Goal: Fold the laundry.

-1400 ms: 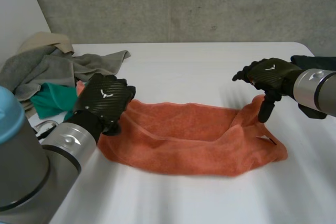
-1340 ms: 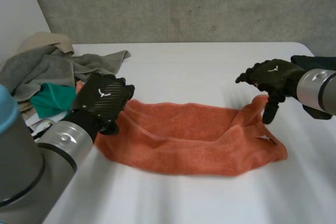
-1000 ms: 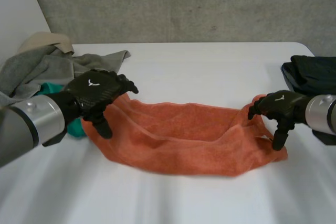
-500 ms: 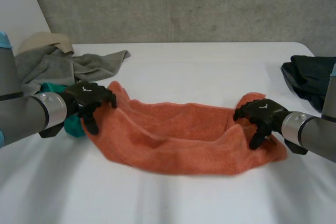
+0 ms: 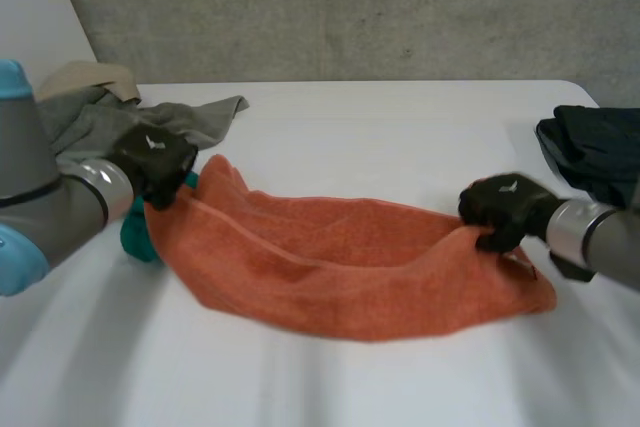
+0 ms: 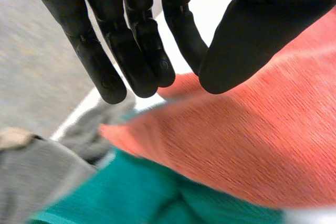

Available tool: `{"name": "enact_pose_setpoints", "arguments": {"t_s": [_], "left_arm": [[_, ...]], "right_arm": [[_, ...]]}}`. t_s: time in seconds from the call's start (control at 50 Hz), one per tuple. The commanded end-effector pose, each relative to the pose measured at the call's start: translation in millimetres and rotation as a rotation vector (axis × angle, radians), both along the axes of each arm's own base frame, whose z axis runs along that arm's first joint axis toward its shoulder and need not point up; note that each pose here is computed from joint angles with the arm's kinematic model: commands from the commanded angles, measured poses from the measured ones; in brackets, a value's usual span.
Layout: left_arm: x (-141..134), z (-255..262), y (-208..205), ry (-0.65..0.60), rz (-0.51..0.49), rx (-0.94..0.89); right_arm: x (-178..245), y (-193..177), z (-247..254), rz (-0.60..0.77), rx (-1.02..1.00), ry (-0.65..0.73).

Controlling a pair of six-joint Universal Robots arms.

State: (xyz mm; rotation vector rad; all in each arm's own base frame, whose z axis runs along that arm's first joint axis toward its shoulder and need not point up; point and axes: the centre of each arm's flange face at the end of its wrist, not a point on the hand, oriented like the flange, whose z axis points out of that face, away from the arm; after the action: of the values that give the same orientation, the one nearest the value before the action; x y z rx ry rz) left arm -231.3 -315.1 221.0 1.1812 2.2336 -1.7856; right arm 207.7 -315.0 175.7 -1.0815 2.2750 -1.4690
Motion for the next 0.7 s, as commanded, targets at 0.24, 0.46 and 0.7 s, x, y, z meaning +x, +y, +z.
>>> {"name": "enact_pose_setpoints", "arguments": {"t_s": [0.24,0.46,0.7], "left_arm": [[3,151,78,0.219,0.027,-0.313],[-11,50,62,0.123,-0.017,0.05],[-19,-19,49,0.053,0.062,0.137]], "right_arm": [[-59,24,168,-0.028,-0.328,0.099],[-49,18,103,0.045,-0.154,0.205],[-57,-3,59,-0.025,-0.1,0.184]]}}
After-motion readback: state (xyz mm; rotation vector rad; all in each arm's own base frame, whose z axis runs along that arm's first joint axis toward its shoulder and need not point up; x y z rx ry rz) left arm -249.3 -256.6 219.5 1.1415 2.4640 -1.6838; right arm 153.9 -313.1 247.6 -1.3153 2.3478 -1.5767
